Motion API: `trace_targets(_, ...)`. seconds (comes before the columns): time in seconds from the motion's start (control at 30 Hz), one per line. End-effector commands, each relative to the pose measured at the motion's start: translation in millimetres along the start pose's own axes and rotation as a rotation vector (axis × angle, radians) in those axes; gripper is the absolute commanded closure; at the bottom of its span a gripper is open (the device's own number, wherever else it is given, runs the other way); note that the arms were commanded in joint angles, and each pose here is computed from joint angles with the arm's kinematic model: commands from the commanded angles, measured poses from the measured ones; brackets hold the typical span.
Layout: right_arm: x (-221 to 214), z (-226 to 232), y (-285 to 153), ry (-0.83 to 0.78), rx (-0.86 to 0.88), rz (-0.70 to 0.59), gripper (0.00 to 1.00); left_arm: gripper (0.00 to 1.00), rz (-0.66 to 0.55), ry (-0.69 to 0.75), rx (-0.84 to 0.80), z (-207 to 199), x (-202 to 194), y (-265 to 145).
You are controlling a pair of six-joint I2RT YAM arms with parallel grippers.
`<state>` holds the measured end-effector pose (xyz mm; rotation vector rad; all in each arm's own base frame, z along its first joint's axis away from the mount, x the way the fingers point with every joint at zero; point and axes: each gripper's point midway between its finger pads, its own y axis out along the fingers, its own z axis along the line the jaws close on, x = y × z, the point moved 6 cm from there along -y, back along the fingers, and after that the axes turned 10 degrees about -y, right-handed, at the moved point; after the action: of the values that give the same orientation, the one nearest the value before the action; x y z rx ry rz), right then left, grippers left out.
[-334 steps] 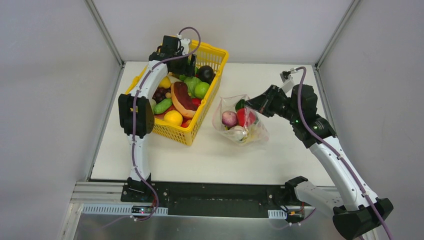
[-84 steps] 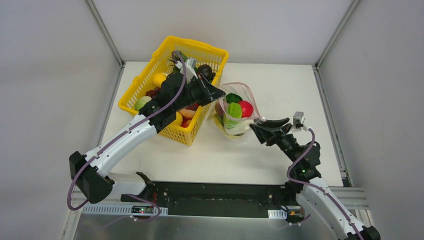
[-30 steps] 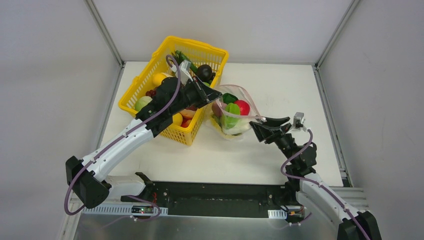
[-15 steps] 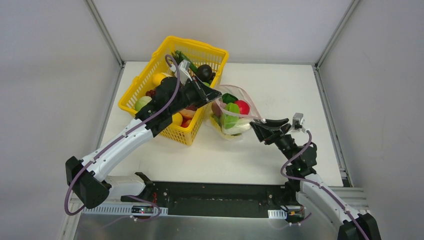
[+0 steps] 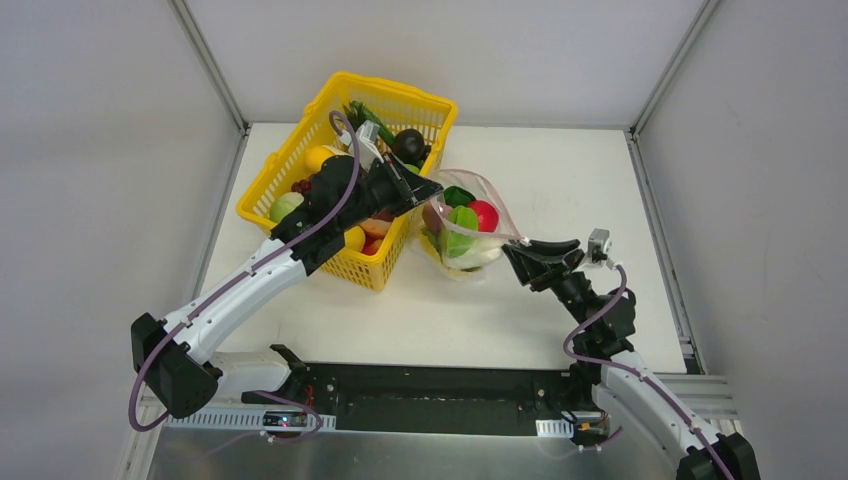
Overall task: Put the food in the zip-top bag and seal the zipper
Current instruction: Zip the zipper food storage bag at the center of the board.
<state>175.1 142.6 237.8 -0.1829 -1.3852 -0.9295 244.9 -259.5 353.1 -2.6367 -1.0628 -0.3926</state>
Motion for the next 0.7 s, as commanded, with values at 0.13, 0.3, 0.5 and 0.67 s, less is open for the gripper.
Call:
trace_targets(0.13,10.0,0.7,-1.1,-0.025,-0.009,-0.049,0.81,1.00,-0.090,0.001,-0.115,-27.6,18.5,-13.0)
trace_targets(0.3,12.1,3.0,-1.0,-0.045,0.004,-0.033,0.80,1.00,-0.098,0.002,-0.115,-27.9,20.4,-13.8)
trace_targets(0.5,14.6,5.4,0.7,-0.054,0.021,-0.020,0.65,1.00,-0.100,-0.002,-0.117,-27.6,21.0,-13.1)
trace_targets(0.67,12.7,4.2,0.2,-0.064,0.018,-0.014,0.73,1.00,-0.102,-0.006,-0.119,-26.4,21.4,-12.8)
